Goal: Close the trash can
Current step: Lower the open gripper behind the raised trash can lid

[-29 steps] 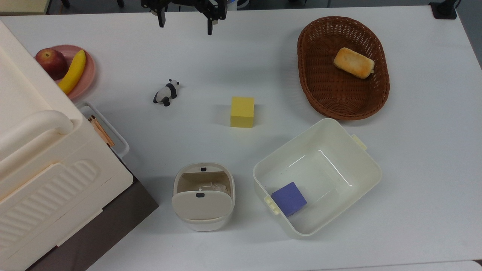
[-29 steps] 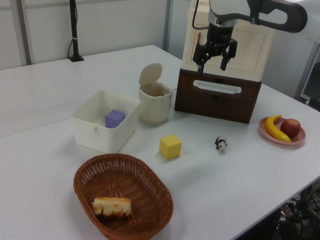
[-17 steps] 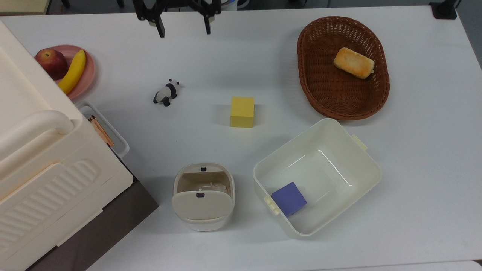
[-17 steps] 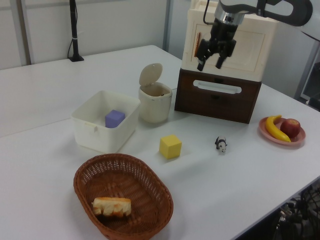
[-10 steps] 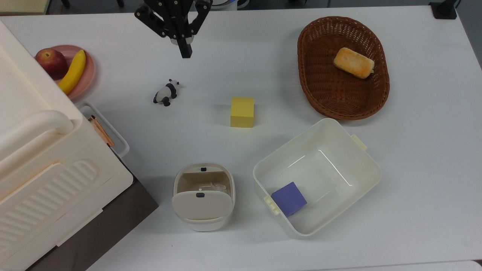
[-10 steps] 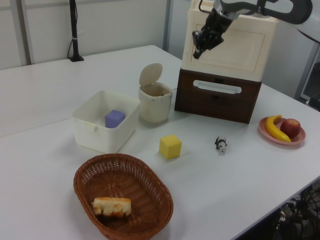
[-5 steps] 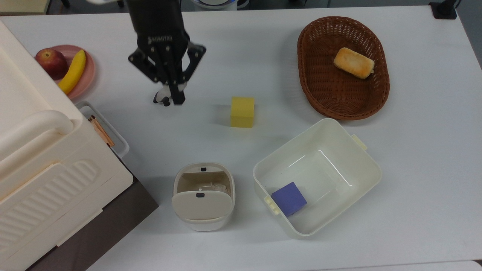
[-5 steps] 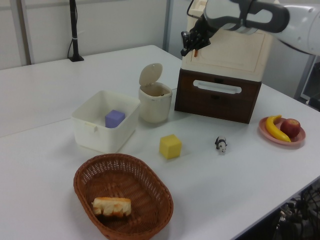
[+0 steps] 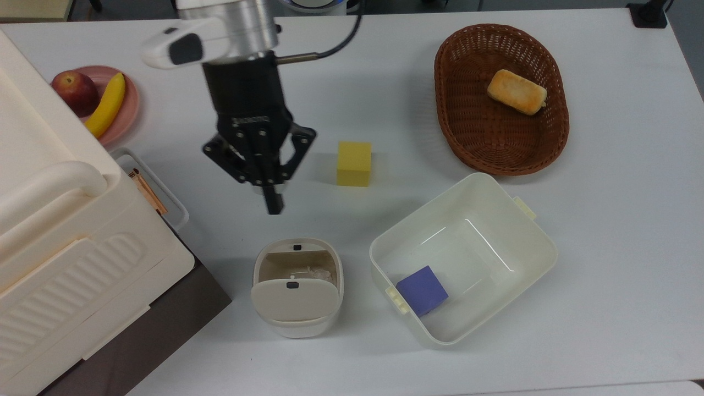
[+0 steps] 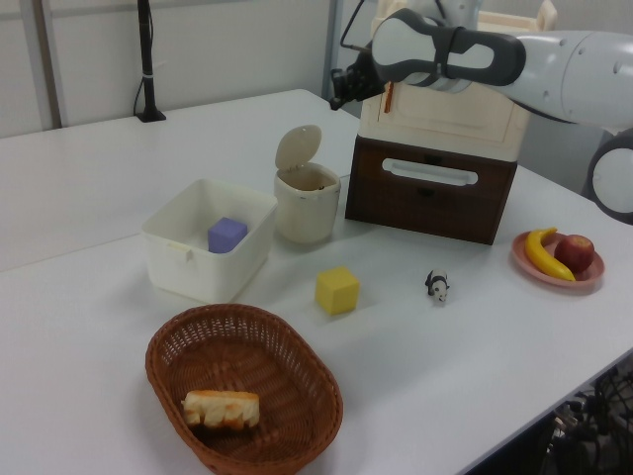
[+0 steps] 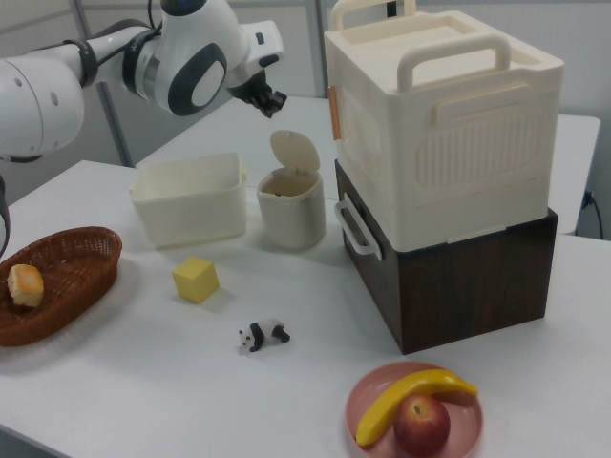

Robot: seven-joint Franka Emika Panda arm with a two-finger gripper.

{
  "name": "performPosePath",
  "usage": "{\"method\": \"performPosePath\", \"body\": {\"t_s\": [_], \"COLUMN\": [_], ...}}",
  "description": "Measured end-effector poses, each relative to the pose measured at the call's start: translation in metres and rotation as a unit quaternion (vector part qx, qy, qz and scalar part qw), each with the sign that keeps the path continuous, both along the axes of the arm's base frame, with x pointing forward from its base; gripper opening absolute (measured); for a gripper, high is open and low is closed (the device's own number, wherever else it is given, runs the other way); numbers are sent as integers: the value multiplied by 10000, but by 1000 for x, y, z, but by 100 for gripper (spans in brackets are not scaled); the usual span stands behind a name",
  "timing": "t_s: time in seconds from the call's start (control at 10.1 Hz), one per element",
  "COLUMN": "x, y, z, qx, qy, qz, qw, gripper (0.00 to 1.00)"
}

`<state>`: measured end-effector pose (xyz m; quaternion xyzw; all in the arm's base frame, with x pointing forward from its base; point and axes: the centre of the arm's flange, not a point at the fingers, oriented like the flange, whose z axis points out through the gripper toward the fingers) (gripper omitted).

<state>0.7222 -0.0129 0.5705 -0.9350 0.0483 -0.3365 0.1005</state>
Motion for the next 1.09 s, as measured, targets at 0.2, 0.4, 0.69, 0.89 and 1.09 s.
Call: {"method": "performPosePath", "body": {"t_s": [0.2, 0.4, 0.69, 0.89, 1.09], "x": [4, 14, 30, 38, 41], "y": [23, 24, 18, 14, 12], "z": [9, 14, -3, -21, -29], "qx": [-107, -182, -446, -545, -643], "qy": [-292, -672, -1106, -1184, -1165], "qz": [341, 341, 233, 189, 218], "qw": [9989, 9970, 9926, 9913, 9909], "gripper": [1, 1, 1, 1, 1]}}
